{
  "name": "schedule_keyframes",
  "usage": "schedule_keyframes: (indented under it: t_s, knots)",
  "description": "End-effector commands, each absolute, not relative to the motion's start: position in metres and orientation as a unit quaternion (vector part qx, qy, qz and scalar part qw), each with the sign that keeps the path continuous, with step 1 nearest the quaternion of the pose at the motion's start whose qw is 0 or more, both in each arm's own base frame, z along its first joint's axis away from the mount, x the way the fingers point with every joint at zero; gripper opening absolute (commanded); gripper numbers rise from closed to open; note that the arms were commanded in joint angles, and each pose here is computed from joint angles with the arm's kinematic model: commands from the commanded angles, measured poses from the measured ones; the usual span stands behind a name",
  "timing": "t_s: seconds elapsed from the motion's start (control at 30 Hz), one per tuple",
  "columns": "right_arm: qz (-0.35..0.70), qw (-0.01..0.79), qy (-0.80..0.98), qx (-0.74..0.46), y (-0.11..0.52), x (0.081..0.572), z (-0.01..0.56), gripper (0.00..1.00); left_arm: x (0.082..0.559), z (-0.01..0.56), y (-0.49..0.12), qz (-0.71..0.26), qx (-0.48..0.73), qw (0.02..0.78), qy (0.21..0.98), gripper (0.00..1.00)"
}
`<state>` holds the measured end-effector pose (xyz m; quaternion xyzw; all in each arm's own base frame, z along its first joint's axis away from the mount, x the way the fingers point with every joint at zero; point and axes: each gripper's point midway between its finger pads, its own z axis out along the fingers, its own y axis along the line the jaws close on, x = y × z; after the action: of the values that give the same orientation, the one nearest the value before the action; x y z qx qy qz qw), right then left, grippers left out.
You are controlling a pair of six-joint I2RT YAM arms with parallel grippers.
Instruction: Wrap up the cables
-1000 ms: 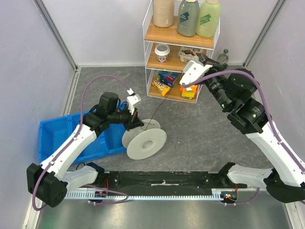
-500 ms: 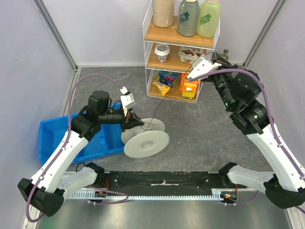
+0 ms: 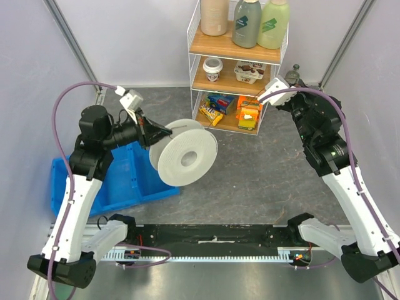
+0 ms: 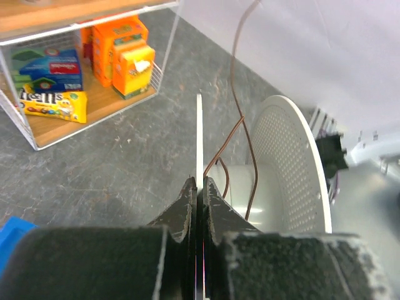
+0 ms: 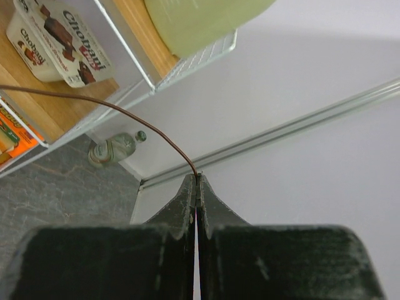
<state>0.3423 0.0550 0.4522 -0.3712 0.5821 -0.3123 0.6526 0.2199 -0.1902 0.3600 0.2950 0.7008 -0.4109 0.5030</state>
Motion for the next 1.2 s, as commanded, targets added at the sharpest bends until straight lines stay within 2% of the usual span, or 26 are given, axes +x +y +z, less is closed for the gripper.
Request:
schedule_keyframes:
  t_s: [0.0, 0.3, 0.5, 0.77, 0.97, 1.17]
  knots:
    - [-0.310, 0.669, 0.575, -0.354, 0.043, 0.339, 0.453, 0.00, 0.228, 0.417, -0.185, -0.477, 0.231, 0.526, 0.665, 0.02]
    - [-0.255, 0.635, 0.620, -0.385, 0.036, 0.342, 0.381, 0.00, 0.264, 0.459, -0.163, -0.541, 0.089, 0.518, 0.657, 0.02]
    - [-0.158, 0.623, 0.633, -0.432, 0.066, 0.328, 0.343, 0.00, 0.296, 0.463, -0.137, -0.508, -0.051, 0.535, 0.673, 0.02]
    - [-0.076, 0.617, 0.624, -0.474, 0.091, 0.300, 0.328, 0.00, 0.330, 0.458, -0.082, -0.430, -0.280, 0.543, 0.665, 0.02]
    - [0.041, 0.606, 0.608, -0.511, 0.127, 0.272, 0.322, 0.00, 0.342, 0.451, -0.066, -0.418, -0.361, 0.525, 0.647, 0.02]
    - [0.108, 0.576, 0.593, -0.552, 0.149, 0.240, 0.311, 0.00, 0.358, 0.449, -0.054, -0.395, -0.387, 0.539, 0.636, 0.02]
